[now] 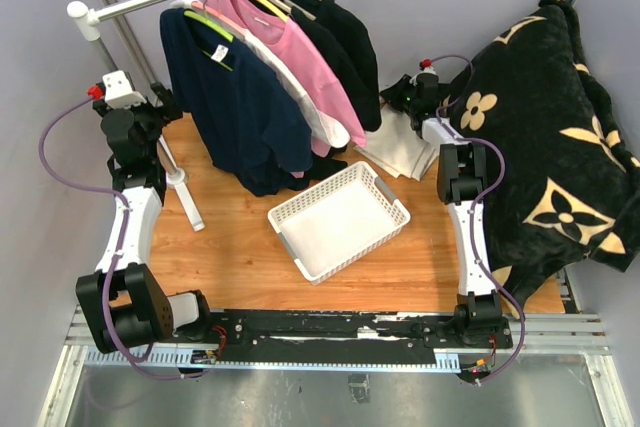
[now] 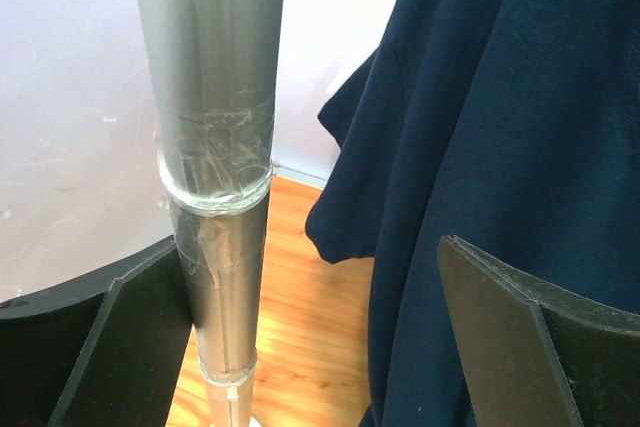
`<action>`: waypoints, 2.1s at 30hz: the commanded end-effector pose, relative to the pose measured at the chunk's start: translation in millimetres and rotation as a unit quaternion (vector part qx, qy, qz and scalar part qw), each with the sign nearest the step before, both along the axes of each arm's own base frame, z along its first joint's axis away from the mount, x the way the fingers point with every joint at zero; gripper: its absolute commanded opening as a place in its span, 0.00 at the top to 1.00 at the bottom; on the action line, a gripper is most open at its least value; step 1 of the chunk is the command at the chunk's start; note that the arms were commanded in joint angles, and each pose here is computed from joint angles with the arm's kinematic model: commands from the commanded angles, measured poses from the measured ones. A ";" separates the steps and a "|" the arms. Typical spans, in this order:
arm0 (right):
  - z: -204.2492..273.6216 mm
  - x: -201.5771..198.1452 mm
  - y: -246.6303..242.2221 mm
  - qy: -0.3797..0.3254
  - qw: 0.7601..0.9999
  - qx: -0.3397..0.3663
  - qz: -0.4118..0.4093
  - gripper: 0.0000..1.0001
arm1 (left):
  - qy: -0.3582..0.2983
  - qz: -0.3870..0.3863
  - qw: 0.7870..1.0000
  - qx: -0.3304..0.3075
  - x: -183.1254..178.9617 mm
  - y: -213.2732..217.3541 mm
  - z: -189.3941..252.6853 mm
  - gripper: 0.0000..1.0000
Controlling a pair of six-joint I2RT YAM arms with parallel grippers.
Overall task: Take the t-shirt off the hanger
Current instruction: Adjust the clothesline at the center of the board.
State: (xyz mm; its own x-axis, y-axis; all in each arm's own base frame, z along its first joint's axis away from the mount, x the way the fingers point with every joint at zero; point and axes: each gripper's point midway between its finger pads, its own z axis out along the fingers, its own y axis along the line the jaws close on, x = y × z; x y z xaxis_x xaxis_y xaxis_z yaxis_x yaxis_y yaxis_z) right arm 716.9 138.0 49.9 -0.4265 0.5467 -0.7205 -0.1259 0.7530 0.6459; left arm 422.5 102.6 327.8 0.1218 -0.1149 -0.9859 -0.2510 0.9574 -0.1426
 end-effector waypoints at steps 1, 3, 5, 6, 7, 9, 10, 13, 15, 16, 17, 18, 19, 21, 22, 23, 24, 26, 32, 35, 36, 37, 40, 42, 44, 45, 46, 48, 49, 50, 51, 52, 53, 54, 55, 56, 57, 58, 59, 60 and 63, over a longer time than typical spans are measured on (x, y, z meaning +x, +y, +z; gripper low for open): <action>7.3 10.8 -63.6 -0.002 0.998 0.004 -0.059 0.99 | -0.014 -0.038 0.999 -0.013 0.7 -15.5 3.1 0.00; 7.7 10.8 -67.4 -0.002 0.998 0.006 -0.062 0.99 | -0.017 -0.043 0.999 -0.016 1.3 -17.9 3.7 0.00; 8.8 10.3 -70.1 -0.003 0.998 0.007 -0.064 0.99 | -0.017 -0.047 0.999 -0.020 2.2 -19.4 2.6 0.00; 10.0 10.1 -71.8 -0.004 0.998 0.007 -0.066 0.99 | -0.017 -0.050 0.998 -0.022 2.8 -20.5 2.3 0.00; 11.4 10.2 -73.1 -0.005 0.998 0.007 -0.067 0.99 | -0.016 -0.052 0.998 -0.024 3.7 -21.8 1.1 0.00; 12.0 9.8 -75.6 -0.005 0.998 0.008 -0.069 0.99 | -0.013 -0.057 0.998 -0.026 5.3 -24.9 0.0 0.00; 12.8 10.0 -75.9 -0.006 0.998 0.008 -0.069 0.99 | -0.012 -0.058 0.998 -0.027 6.0 -27.0 -0.4 0.00; 12.9 10.4 -78.1 -0.006 0.997 0.008 -0.070 0.99 | -0.011 -0.059 0.998 -0.028 7.8 -32.9 -1.5 0.00; 12.9 10.3 -79.0 -0.006 0.997 0.009 -0.070 0.99 | -0.008 -0.057 0.998 -0.034 8.9 -34.7 -3.0 0.00; 12.9 10.3 -79.0 -0.006 0.997 0.009 -0.070 0.99 | -0.007 -0.056 0.998 -0.037 9.2 -35.7 -3.6 0.00; 14.1 10.5 -79.9 -0.007 0.997 0.009 -0.071 0.99 | -0.007 -0.056 0.998 -0.040 9.5 -37.6 -3.8 0.00; 13.9 10.4 -80.9 -0.007 0.997 0.009 -0.072 0.99 | -0.007 -0.056 0.998 -0.042 9.6 -38.4 -4.5 0.00; 14.5 10.6 -81.5 -0.007 0.997 0.011 -0.072 0.99 | -0.007 -0.056 0.997 -0.045 9.9 -40.3 -4.6 0.00; 14.5 10.3 -82.8 -0.006 0.997 0.010 -0.073 0.99 | -0.008 -0.057 0.997 -0.050 10.4 -43.3 -4.5 0.00; 15.3 10.4 -83.7 -0.007 0.997 0.011 -0.073 0.99 | -0.010 -0.057 0.997 -0.052 10.7 -44.6 -3.9 0.00; 15.5 10.2 -84.7 -0.007 0.997 0.011 -0.074 0.99 | -0.010 -0.058 0.997 -0.053 10.8 -46.1 -4.3 0.00; 15.3 9.7 -85.5 -0.006 0.997 0.011 -0.075 0.99 | -0.011 -0.060 0.997 -0.055 11.6 -48.9 -3.7 0.00; 17.1 9.3 -88.1 -0.008 0.997 0.012 -0.077 0.99 | -0.012 -0.062 0.997 -0.055 12.9 -52.2 -3.9 0.00; 17.8 7.9 -95.8 -0.008 0.996 0.017 -0.084 0.99 | -0.013 -0.062 0.996 -0.055 14.3 -56.4 -2.5 0.00; 18.5 8.2 -96.7 -0.009 0.996 0.019 -0.084 0.99 | -0.014 -0.062 0.996 -0.055 14.0 -57.5 -2.0 0.00; 19.1 8.3 -97.6 -0.010 0.996 0.019 -0.085 0.99 | -0.013 -0.062 0.996 -0.055 14.0 -58.2 -2.6 0.00; 18.7 8.3 -98.0 -0.010 0.996 0.018 -0.086 0.99 | -0.012 -0.063 0.996 -0.056 14.2 -59.2 -3.5 0.00; 20.3 8.5 -101.4 -0.010 0.996 0.019 -0.089 0.99 | -0.012 -0.065 0.996 -0.057 14.7 -61.4 -3.4 0.00; 20.5 8.8 -103.7 -0.011 0.996 0.020 -0.091 0.99 | -0.012 -0.067 0.996 -0.057 15.7 -63.4 -4.1 0.00; 21.5 8.9 -105.9 -0.012 0.995 0.021 -0.093 0.99 | -0.011 -0.068 0.996 -0.058 16.5 -65.3 -4.6 0.00; 22.5 9.0 -107.0 -0.012 0.995 0.021 -0.094 0.99 | -0.011 -0.068 0.996 -0.059 17.0 -65.7 -5.2 0.00; 22.4 8.9 -108.1 -0.012 0.995 0.021 -0.095 0.99 | -0.012 -0.069 0.996 -0.060 17.2 -66.9 -4.6 0.00; 22.4 8.6 -109.4 -0.012 0.995 0.022 -0.096 0.99 | -0.012 -0.071 0.996 -0.060 18.1 -68.9 -4.5 0.00; 22.5 8.5 -110.4 -0.012 0.995 0.022 -0.097 0.99 | -0.012 -0.072 0.996 -0.060 18.5 -69.9 -4.5 0.00; 22.5 8.4 -111.0 -0.013 0.995 0.023 -0.097 0.99 | -0.011 -0.072 0.996 -0.060 18.9 -70.5 -4.9 0.00; 22.5 8.4 -111.3 -0.013 0.995 0.023 -0.098 0.99 | -0.012 -0.072 0.995 -0.061 19.3 -71.1 -4.7 0.00; 22.5 8.2 -111.5 -0.013 0.995 0.024 -0.098 0.99 | -0.012 -0.073 0.995 -0.060 19.6 -72.1 -4.9 0.00; 22.4 8.2 -111.5 -0.013 0.995 0.024 -0.098 0.99 | -0.011 -0.072 0.996 -0.060 19.8 -72.0 -5.1 0.00; 22.2 8.2 -110.7 -0.013 0.995 0.024 -0.097 0.99 | -0.011 -0.070 0.996 -0.060 20.1 -71.6 -5.4 0.00; 22.1 8.3 -111.3 -0.013 0.995 0.024 -0.098 0.99 | -0.011 -0.067 0.996 -0.060 20.1 -70.9 -5.4 0.00; 21.4 8.3 -111.1 -0.013 0.995 0.025 -0.097 0.99 | -0.009 -0.062 0.996 -0.061 19.8 -69.0 -6.3 0.00; 21.9 8.7 -110.8 -0.014 0.995 0.025 -0.096 0.99 | -0.008 -0.055 0.997 -0.062 19.3 -66.3 -7.2 0.00; 20.7 8.8 -110.0 -0.013 0.995 0.026 -0.094 0.98 | -0.007 -0.045 0.997 -0.064 18.7 -63.0 -7.7 0.00; 20.7 9.1 -109.1 -0.013 0.995 0.027 -0.092 0.94 | -0.004 -0.032 0.997 -0.068 17.8 -58.9 -9.1 0.00; 19.9 9.2 -108.6 -0.012 0.995 0.028 -0.090 0.89 | -0.002 -0.021 0.997 -0.071 16.7 -55.2 -10.4 0.00; 20.1 10.0 -106.3 -0.013 0.996 0.031 -0.083 0.76 | 0.001 0.012 0.997 -0.078 11.7 -44.3 -13.0 0.00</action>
